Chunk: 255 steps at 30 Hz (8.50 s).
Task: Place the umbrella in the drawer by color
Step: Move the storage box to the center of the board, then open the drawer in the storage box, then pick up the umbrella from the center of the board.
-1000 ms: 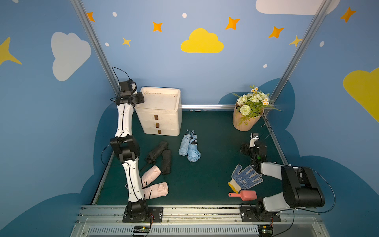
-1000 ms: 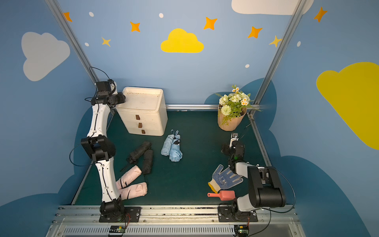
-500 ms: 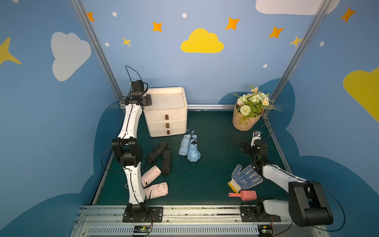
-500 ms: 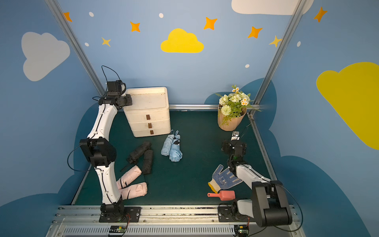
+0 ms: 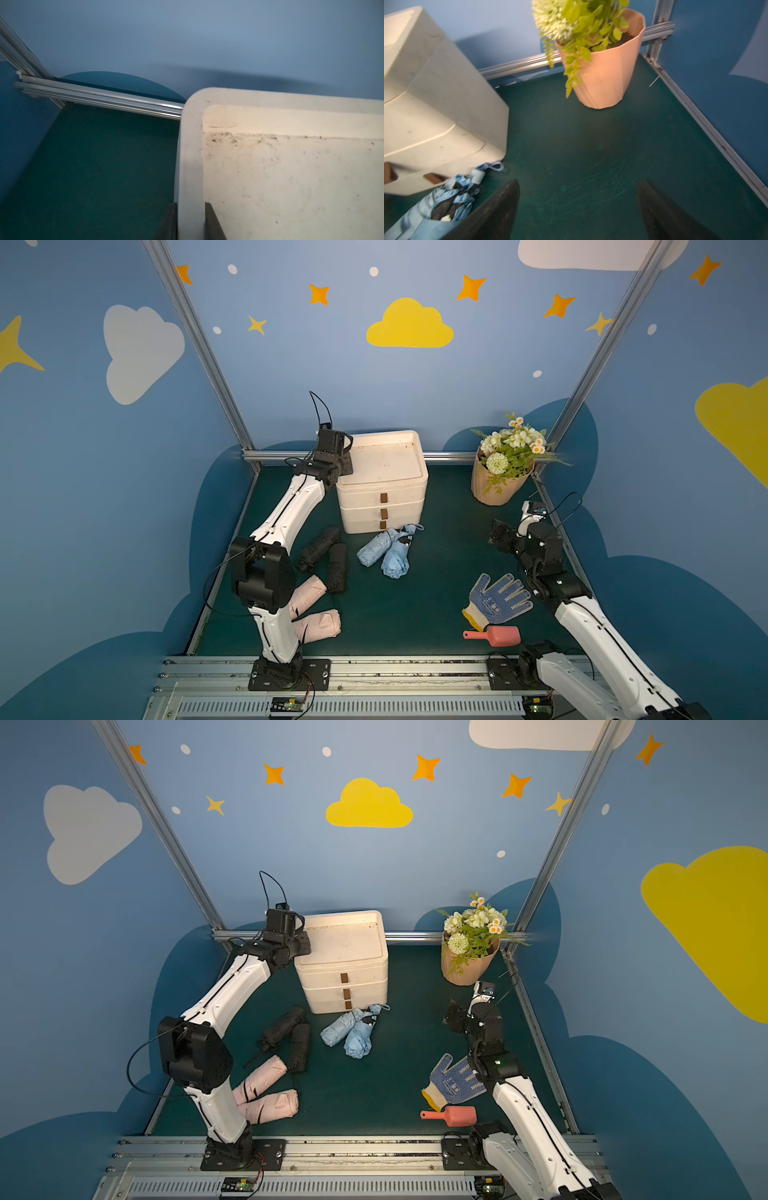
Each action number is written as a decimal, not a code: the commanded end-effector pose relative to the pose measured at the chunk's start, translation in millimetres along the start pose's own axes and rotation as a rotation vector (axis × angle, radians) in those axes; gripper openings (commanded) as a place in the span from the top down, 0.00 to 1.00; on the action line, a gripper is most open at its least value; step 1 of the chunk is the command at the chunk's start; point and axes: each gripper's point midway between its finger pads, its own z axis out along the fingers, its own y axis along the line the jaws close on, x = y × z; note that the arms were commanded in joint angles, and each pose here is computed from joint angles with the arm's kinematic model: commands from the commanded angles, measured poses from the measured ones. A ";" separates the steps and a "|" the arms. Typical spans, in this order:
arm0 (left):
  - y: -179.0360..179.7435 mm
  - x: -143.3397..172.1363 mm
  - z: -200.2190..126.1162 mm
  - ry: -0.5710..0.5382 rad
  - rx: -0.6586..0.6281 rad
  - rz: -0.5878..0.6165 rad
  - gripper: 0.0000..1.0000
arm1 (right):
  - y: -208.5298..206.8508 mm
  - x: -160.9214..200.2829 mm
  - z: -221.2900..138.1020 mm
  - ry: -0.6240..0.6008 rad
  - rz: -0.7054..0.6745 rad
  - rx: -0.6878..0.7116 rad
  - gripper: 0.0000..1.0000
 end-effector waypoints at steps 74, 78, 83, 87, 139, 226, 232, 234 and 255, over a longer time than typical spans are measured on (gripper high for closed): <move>-125.5 60.6 -17.1 0.260 0.347 -0.252 0.97 | 228.0 58.1 -12.0 0.145 -0.075 -0.538 1.00; -122.5 59.7 -13.2 0.261 0.344 -0.253 0.97 | 217.0 76.1 -29.3 0.176 -0.084 -0.543 1.00; -122.0 62.1 -10.5 0.271 0.345 -0.259 0.97 | 204.9 94.2 -47.7 0.199 -0.092 -0.548 1.00; -123.5 62.5 -9.6 0.272 0.347 -0.273 0.97 | 201.0 99.4 -54.6 0.201 -0.103 -0.544 1.00; -136.2 69.8 -22.6 0.290 0.395 -0.265 0.97 | 224.7 37.7 -0.7 0.184 0.031 -0.468 0.89; -113.3 363.8 -89.5 0.445 0.176 0.696 0.26 | 109.5 73.0 -103.9 -0.012 -0.200 -0.520 0.40; -102.6 380.1 -77.7 0.447 0.099 0.768 0.66 | 105.6 70.9 -105.1 -0.026 -0.189 -0.510 0.40; -102.4 380.2 -77.8 0.447 0.098 0.769 0.89 | 104.1 68.8 -106.6 -0.034 -0.183 -0.510 0.40; -189.4 277.8 -262.7 0.113 0.951 0.494 0.98 | 112.9 59.3 -133.0 0.022 -0.017 -0.631 0.40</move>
